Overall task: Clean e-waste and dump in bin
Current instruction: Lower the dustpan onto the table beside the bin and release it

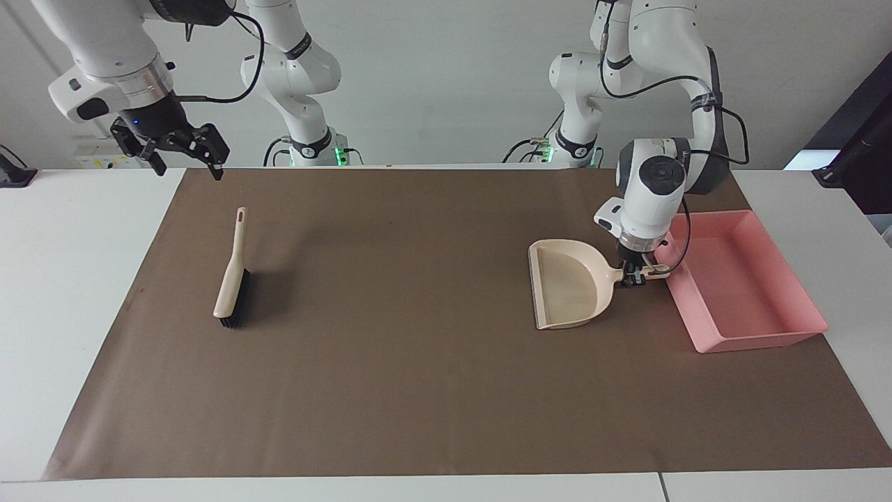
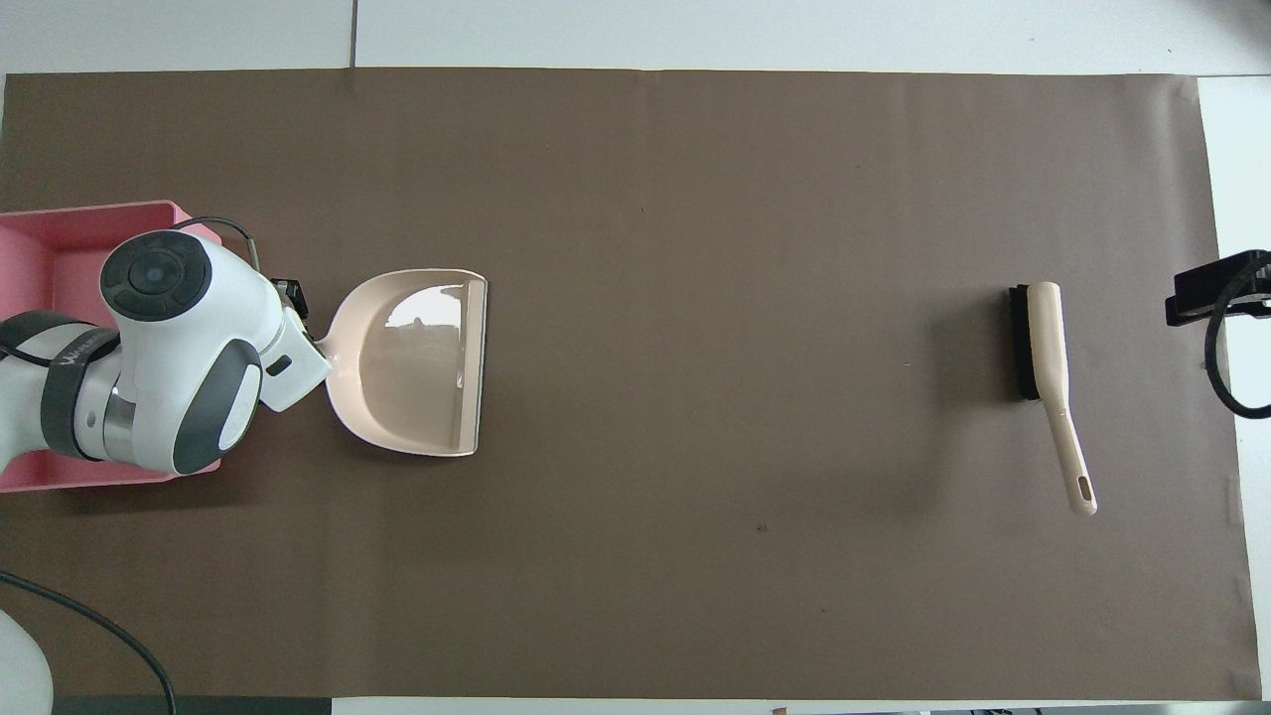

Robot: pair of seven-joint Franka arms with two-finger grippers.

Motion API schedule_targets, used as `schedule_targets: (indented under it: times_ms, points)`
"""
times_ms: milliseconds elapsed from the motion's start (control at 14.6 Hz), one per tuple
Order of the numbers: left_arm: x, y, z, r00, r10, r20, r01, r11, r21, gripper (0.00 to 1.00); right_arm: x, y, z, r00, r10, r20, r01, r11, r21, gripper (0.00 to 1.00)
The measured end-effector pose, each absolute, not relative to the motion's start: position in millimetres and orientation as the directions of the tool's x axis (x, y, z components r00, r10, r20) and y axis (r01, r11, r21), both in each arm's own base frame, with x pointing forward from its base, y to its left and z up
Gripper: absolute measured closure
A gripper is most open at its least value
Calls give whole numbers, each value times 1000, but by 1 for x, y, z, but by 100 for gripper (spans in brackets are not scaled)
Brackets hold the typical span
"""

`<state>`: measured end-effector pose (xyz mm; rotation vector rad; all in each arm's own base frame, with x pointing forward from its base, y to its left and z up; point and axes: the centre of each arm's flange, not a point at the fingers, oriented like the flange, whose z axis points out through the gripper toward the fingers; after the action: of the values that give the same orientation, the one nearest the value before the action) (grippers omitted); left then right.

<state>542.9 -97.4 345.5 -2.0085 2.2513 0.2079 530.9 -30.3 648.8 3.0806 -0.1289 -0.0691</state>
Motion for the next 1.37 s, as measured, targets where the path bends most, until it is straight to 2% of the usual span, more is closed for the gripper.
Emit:
schedule_targets:
  times_ms: [137, 205, 411, 479, 685, 959, 1233, 1370]
  points:
    - [543, -98, 347, -103, -979, -178, -995, 102, 20, 67, 531, -30, 649, 996, -85, -42, -82, -995, 59, 0]
    - [544, -98, 348, -97, -979, -177, -995, 96, 13, 61, 531, -30, 649, 996, -85, -42, -82, -995, 59, 0]
    - [547, -103, 363, -64, -982, -175, -998, 68, -12, 30, 531, -30, 649, 996, -84, -42, -82, -995, 59, 0]
    - [547, -103, 370, -31, -984, -176, -999, 35, -18, 30, 531, -30, 649, 996, -84, -42, -82, -995, 59, 0]
    - [535, -95, 399, 224, -956, -192, -974, -224, -21, 3, 531, -30, 649, 996, -84, -42, -82, -995, 59, 0]
    - [516, -72, 430, 634, -744, -212, -768, -637, -61, 2, 531, -30, 649, 996, -84, -42, -82, -995, 59, 0]
    - [523, -36, 438, 900, -411, -143, -424, -902, -76, 2, 531, -30, 649, 996, -84, -42, -82, -995, 59, 0]
    - [533, -10, 462, 967, -238, -93, -246, -965, -90, 2, 531, -30, 649, 996, -84, -41, -82, -995, 59, 0]
